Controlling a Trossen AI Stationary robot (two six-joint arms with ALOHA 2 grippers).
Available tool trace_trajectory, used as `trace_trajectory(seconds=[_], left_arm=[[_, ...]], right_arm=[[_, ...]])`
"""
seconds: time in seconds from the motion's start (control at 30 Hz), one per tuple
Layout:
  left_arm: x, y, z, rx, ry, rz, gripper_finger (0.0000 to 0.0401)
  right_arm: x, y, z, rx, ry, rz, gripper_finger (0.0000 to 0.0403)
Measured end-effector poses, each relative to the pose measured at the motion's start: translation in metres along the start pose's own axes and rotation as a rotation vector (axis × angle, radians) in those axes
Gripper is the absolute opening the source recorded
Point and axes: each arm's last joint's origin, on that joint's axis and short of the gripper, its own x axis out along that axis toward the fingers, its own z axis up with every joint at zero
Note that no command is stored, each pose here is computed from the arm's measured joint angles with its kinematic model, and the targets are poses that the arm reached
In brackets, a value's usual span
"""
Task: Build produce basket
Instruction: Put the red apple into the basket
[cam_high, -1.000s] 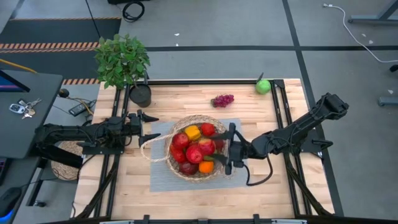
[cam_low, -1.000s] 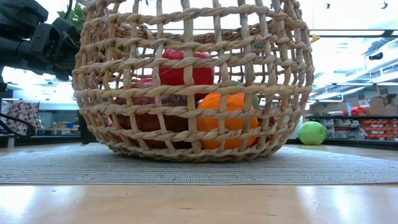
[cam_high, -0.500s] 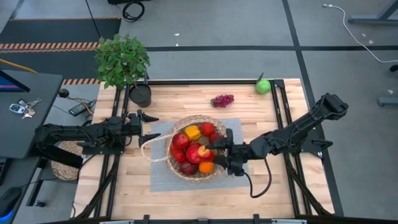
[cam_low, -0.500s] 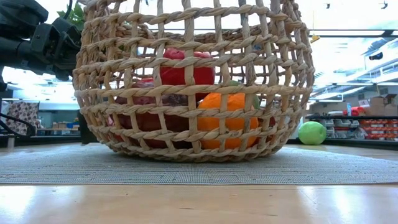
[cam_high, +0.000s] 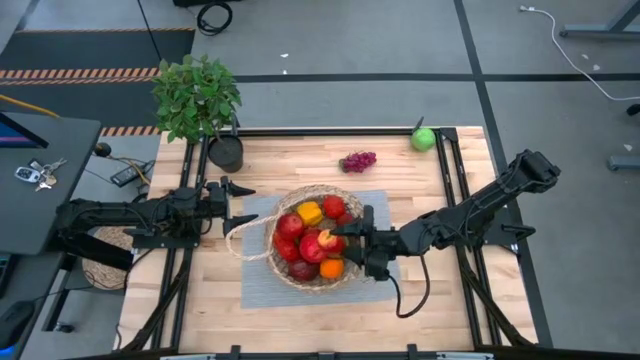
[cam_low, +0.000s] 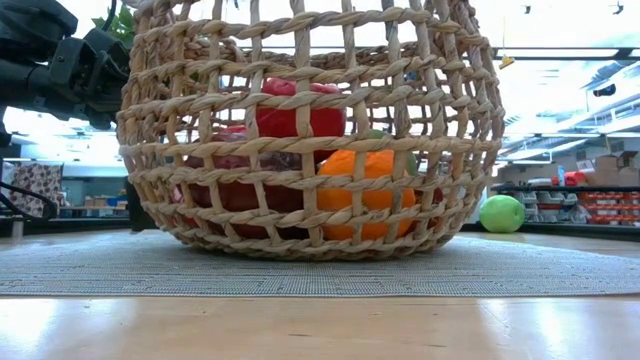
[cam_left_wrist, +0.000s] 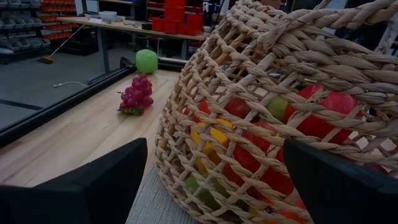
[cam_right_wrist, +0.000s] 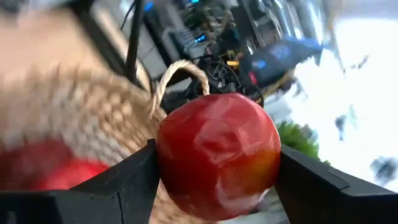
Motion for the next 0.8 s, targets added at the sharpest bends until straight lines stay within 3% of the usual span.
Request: trace_trajectory(seconds=[0.1, 0.17, 0.3, 0.43, 0.63, 0.8], left_arm=[[0.000, 0.000, 0.000, 0.000, 0.000, 0.000, 0.0382], [0.000, 0.000, 0.000, 0.000, 0.000, 0.000, 0.0382], [0.000, 0.000, 0.000, 0.000, 0.000, 0.000, 0.0382], [0.000, 0.000, 0.000, 0.000, 0.000, -0.001, 0.0382], [0.000, 0.000, 0.000, 0.000, 0.000, -0.001, 0.0382], [0.000, 0.000, 0.000, 0.001, 0.000, -0.001, 0.0382]], right_arm=[[0.000, -0.009, 0.004, 0.340, -0.030, -0.090, 0.0284], [0.000, -0.014, 0.004, 0.499, -0.017, -0.161, 0.0284], [0.002, -0.031, 0.008, 0.668, 0.124, -0.222, 0.0284], [0.007, -0.053, 0.011, 0.876, 0.279, -0.161, 0.0284], [0.034, -0.074, 0.004, 1.033, 0.439, 0.025, 0.0284], [0.069, -0.065, -0.005, 0.986, 0.591, 0.126, 0.0285]])
